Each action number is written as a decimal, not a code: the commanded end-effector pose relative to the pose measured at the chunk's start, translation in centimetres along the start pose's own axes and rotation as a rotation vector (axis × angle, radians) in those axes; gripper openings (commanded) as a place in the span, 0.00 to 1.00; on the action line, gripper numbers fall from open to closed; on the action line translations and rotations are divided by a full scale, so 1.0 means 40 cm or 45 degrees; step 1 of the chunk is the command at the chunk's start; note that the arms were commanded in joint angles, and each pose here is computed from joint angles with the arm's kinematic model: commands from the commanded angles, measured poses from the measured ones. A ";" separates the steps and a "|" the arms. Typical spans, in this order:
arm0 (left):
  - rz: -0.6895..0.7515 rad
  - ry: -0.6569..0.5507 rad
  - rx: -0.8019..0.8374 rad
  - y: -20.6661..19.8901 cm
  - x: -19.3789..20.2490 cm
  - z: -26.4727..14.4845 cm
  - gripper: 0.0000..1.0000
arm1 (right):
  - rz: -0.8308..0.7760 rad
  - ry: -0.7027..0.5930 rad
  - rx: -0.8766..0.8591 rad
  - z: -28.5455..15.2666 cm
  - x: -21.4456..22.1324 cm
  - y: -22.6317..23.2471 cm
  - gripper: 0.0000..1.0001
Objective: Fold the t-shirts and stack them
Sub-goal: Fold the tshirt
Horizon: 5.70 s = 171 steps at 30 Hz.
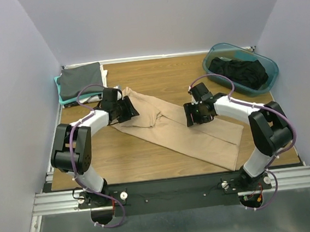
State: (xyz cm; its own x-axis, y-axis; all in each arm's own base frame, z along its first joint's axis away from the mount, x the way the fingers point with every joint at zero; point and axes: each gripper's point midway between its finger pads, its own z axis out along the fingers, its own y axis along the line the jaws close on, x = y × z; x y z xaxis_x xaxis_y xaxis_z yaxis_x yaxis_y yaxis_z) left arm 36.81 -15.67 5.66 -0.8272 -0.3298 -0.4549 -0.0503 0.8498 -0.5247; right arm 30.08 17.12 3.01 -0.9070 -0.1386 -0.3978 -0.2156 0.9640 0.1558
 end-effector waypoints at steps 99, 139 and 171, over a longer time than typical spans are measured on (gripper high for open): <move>0.327 -0.100 0.513 -0.436 -0.331 0.291 0.61 | 0.165 0.189 -0.448 -0.074 0.087 0.300 0.69; 0.151 0.304 0.104 -0.082 0.510 -0.254 0.59 | 0.346 0.436 -0.010 -0.164 0.506 0.159 0.52; 0.065 0.507 -0.014 0.006 0.666 -0.302 0.52 | 0.289 0.477 -0.024 -0.120 0.536 0.161 0.26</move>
State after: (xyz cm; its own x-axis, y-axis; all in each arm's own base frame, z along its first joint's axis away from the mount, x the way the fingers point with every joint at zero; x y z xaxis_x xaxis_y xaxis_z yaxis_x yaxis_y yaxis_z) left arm 9.28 -19.66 2.52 -0.9749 -0.0917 -0.2029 0.0210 0.8694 -0.4937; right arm 7.25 19.78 1.03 -0.9996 0.0103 0.0278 0.0170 0.9667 0.2553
